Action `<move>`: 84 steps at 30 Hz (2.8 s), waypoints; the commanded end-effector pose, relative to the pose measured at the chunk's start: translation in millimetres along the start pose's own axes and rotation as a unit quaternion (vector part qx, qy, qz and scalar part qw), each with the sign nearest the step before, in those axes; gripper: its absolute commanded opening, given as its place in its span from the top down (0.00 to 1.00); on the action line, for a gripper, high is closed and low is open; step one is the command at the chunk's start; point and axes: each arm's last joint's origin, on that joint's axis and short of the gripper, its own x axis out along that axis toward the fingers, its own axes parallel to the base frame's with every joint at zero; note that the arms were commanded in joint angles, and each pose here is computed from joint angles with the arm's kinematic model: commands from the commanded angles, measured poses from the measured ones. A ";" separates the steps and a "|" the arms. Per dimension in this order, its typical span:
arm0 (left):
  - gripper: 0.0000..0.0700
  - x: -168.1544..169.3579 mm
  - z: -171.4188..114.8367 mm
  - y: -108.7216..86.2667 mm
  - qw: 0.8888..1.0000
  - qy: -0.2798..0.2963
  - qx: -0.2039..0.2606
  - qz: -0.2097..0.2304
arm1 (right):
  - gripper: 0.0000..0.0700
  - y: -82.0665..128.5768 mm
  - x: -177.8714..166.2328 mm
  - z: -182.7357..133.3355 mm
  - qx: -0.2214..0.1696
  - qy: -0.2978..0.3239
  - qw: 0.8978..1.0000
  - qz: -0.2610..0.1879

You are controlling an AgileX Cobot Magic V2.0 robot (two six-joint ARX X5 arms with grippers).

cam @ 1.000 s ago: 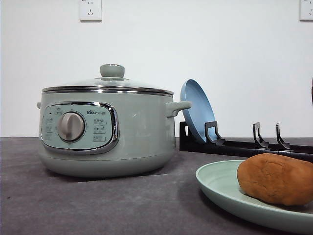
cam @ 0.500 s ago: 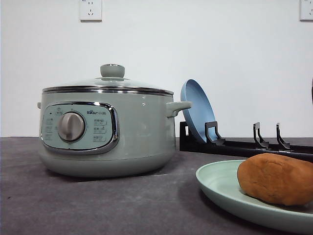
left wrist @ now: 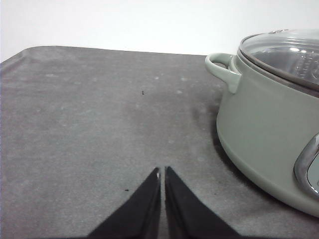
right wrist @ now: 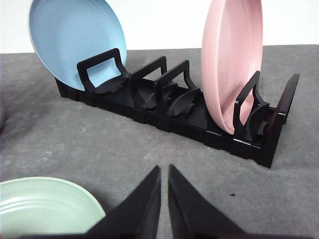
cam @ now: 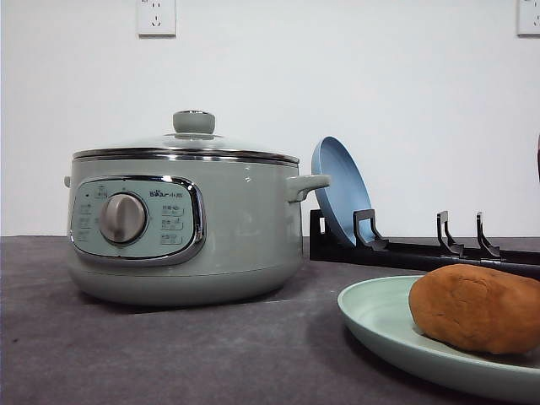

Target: Transfer potato from steamer to green plate

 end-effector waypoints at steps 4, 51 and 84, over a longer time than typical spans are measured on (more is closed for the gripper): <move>0.99 1.9 -5.3 0.6 1.000 0.002 0.004 0.004 | 0.98 -0.2 0.4 -0.7 0.007 -0.003 1.000 -0.001; 0.99 1.9 -5.3 0.6 1.000 0.002 0.004 0.004 | 0.98 -0.2 0.4 -0.7 0.007 -0.003 1.000 -0.001; 0.99 1.9 -5.3 0.6 1.000 0.002 0.004 0.004 | 0.98 -0.2 0.4 -0.7 0.007 -0.003 1.000 0.000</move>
